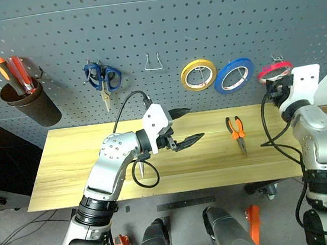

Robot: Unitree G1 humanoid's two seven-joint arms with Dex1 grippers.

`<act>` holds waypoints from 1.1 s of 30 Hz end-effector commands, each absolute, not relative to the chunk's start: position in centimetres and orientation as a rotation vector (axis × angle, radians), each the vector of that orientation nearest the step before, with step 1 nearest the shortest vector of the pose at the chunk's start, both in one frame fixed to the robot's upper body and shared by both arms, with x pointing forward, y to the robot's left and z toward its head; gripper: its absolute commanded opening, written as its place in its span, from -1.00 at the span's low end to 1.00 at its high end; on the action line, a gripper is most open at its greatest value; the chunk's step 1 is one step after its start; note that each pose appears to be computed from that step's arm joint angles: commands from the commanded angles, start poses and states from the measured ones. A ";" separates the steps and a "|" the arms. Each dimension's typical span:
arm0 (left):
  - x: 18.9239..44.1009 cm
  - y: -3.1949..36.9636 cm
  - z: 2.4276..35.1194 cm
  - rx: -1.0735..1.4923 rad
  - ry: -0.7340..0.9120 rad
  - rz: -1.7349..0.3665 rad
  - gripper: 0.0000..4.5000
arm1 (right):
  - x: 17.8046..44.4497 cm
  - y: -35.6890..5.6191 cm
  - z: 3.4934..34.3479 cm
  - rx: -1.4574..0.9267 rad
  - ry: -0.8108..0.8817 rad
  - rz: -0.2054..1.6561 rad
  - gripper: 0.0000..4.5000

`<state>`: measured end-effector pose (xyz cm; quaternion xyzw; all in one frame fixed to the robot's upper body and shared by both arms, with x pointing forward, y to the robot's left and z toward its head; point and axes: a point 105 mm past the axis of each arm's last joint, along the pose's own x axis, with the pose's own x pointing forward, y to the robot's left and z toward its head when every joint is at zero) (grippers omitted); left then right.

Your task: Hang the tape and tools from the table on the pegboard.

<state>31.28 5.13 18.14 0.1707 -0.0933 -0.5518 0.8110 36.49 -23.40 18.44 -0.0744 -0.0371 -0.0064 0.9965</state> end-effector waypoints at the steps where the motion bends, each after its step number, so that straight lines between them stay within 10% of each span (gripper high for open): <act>1: 31.4 6.2 18.3 0.399 -0.216 -1.153 0.77 | 34.7 -20.0 17.6 -0.172 -0.044 0.074 0.31; 6: 32.4 9.4 16.7 0.474 -0.116 -1.117 0.77 | 33.9 -18.7 12.3 -0.142 0.177 0.061 1.00; 33: 33.3 13.3 14.4 0.603 0.022 -1.094 0.77 | 41.0 -19.4 3.5 -0.089 0.612 0.036 0.82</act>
